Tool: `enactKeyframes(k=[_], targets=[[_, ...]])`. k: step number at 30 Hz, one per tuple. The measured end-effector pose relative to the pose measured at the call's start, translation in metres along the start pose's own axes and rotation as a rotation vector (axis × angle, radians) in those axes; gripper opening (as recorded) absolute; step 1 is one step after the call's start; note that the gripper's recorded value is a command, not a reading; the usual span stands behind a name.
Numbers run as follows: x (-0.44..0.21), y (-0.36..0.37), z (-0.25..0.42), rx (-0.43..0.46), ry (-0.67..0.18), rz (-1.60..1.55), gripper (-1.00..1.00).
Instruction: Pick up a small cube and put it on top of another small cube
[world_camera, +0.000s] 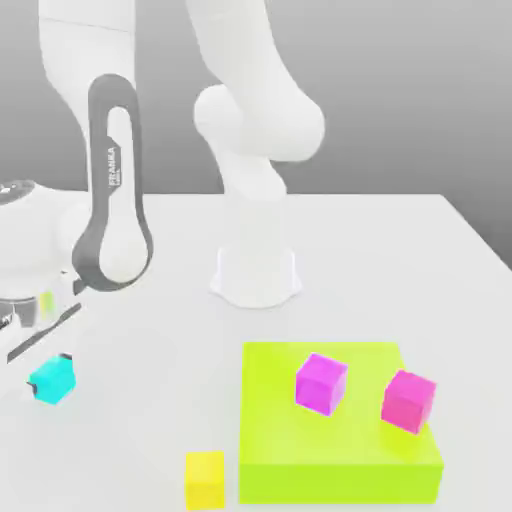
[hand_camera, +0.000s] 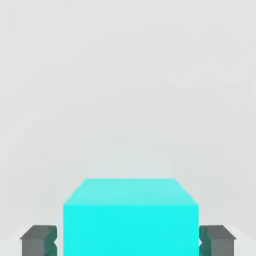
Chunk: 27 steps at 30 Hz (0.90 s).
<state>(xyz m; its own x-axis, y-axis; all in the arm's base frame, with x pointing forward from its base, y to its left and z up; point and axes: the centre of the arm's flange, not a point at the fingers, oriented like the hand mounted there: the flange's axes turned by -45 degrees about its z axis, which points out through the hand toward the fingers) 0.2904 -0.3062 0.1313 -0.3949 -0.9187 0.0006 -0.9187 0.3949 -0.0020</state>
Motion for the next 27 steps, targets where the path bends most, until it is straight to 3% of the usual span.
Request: enactKeyframes(k=[9, 19, 24, 25, 27], targets=[[-0.004, -0.002, -0.056, 0.0, -0.001, -0.014, -1.0], [-0.258, -0.068, -0.102, 0.0, -0.003, -0.752, -1.0], [-0.295, -0.067, -0.056, 0.002, -0.001, -0.847, -1.0], [-0.295, -0.066, -0.047, 0.001, -0.001, -0.85, 1.0], [-0.295, -0.066, -0.047, 0.001, -0.001, -0.85, 1.0]])
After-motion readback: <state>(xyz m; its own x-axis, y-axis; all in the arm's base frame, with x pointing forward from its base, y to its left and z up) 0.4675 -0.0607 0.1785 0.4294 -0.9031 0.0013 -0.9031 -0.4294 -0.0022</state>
